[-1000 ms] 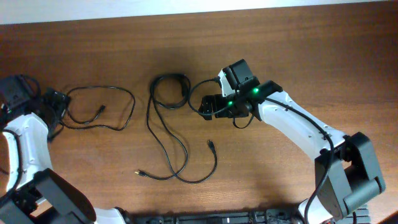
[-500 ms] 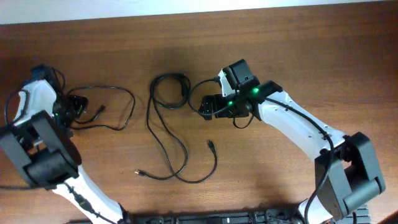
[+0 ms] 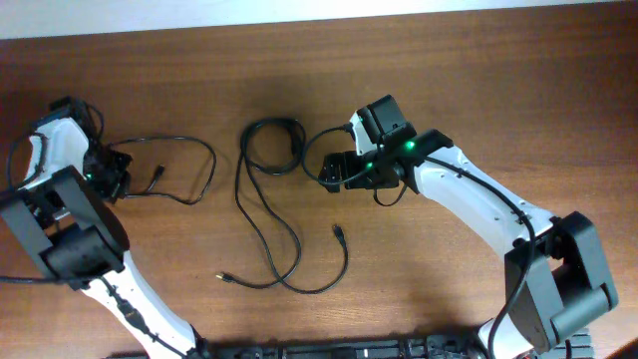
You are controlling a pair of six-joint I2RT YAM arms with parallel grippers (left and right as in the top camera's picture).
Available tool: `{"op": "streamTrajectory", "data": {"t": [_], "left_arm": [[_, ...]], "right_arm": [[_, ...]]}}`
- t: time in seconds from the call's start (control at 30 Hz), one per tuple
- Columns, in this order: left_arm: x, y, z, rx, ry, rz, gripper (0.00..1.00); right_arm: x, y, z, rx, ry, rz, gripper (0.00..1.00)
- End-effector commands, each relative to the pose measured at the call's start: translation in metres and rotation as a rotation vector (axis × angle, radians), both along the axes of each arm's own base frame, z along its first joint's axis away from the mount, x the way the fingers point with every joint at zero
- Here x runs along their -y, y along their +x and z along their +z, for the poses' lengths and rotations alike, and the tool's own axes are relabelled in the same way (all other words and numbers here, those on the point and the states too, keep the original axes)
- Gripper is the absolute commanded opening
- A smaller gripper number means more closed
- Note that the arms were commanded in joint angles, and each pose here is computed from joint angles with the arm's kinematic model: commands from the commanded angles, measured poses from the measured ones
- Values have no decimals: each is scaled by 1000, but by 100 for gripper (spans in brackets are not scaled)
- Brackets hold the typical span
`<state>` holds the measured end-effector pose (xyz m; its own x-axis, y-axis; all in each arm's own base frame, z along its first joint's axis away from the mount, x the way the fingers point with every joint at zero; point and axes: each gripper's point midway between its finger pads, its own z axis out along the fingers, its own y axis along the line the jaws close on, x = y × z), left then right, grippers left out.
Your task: Untangle cables
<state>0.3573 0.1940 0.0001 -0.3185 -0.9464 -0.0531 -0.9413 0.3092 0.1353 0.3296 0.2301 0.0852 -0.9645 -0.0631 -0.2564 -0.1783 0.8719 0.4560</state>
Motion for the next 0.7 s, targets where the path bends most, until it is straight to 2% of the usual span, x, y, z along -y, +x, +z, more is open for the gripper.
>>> {"op": "streamTrajectory", "data": {"t": [0.0, 0.1, 0.13, 0.23, 0.33, 0.4, 0.47, 0.6, 0.67], "left_arm": [[-36, 31, 32, 87, 67, 36, 0], [-72, 72, 92, 271, 168, 64, 0], [-92, 99, 118, 400, 243, 73, 0], [-108, 117, 130, 489, 314, 99, 0], [-156, 128, 167, 574, 595, 183, 0], [-171, 134, 174, 609, 677, 216, 0], [-180, 138, 161, 618, 709, 271, 0], [-212, 118, 103, 530, 744, 382, 0], [-217, 113, 72, 516, 633, 374, 1]], "right_arm": [[-2, -1, 9, 26, 10, 14, 99], [-2, -1, 9, 26, 10, 14, 99], [-2, -1, 9, 26, 10, 14, 99], [-2, -1, 9, 25, 10, 14, 99], [-2, -1, 9, 26, 10, 14, 99], [-2, -1, 9, 26, 10, 14, 99], [-2, -1, 9, 26, 10, 14, 99], [-2, -1, 9, 26, 10, 14, 99], [-2, -1, 9, 26, 10, 14, 99]]}}
